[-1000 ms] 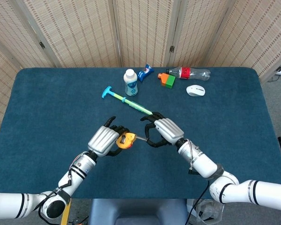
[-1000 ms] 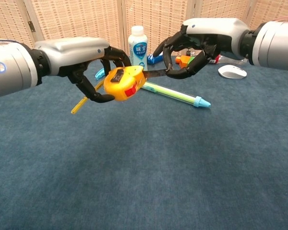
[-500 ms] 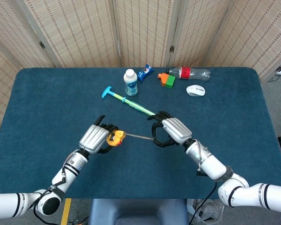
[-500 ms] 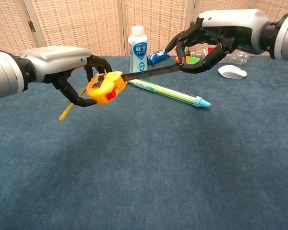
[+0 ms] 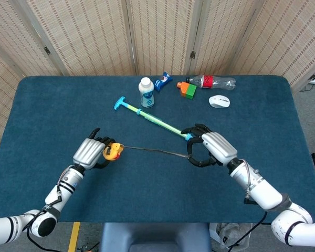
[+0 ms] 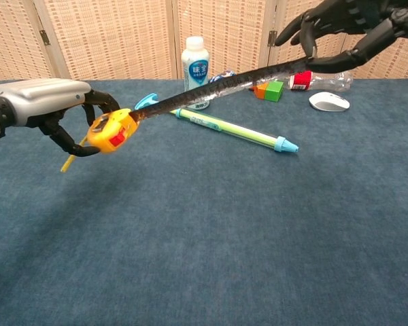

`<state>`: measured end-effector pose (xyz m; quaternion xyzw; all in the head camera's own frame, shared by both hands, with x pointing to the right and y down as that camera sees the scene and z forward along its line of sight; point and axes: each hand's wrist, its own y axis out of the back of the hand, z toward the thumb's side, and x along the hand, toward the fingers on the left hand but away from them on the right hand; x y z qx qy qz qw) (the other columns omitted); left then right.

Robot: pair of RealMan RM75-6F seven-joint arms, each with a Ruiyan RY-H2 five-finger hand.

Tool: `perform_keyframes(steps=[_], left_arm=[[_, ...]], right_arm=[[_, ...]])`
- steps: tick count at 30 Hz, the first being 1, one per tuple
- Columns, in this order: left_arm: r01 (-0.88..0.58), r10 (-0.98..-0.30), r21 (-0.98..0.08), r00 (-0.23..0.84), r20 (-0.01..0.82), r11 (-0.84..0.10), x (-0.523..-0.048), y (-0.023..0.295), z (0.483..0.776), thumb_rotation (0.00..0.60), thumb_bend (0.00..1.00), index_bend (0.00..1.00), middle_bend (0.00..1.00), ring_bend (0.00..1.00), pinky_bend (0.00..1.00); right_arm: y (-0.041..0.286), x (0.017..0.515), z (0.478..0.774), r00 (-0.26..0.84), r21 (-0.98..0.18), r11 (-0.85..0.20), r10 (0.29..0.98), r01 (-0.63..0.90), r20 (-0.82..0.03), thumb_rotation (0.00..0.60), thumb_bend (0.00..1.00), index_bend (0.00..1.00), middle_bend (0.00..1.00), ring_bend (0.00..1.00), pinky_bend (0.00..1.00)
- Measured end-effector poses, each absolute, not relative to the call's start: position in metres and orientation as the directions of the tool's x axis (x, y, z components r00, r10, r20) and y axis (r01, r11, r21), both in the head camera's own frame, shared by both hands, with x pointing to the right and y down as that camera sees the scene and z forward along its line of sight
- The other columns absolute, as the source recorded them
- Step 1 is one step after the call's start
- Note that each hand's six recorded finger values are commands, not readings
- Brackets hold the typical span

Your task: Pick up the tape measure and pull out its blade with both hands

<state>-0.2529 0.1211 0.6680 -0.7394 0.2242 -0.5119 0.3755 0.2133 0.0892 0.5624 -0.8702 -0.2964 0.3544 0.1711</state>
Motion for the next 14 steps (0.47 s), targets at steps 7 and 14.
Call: perform_keyframes(steps=[7, 14], left_arm=[[0.059, -0.719, -0.783, 0.358, 0.596, -0.619, -0.266, 0.121, 0.674, 0.600, 0.38, 0.47, 0.48, 0.38, 0.05], [0.049, -0.720, -0.786, 0.372, 0.586, -0.616, -0.269, 0.120, 0.675, 0.600, 0.38, 0.47, 0.48, 0.38, 0.04]], right_arm=[[0.090, 0.239, 0.536, 0.564, -0.496, -0.756, 0.651, 0.427, -0.507, 0.600, 0.53, 0.61, 0.22, 0.14, 0.00], [0.090, 0.266, 0.519, 0.545, -0.497, -0.735, 0.676, 0.460, -0.496, 0.600, 0.54, 0.61, 0.22, 0.13, 0.00]])
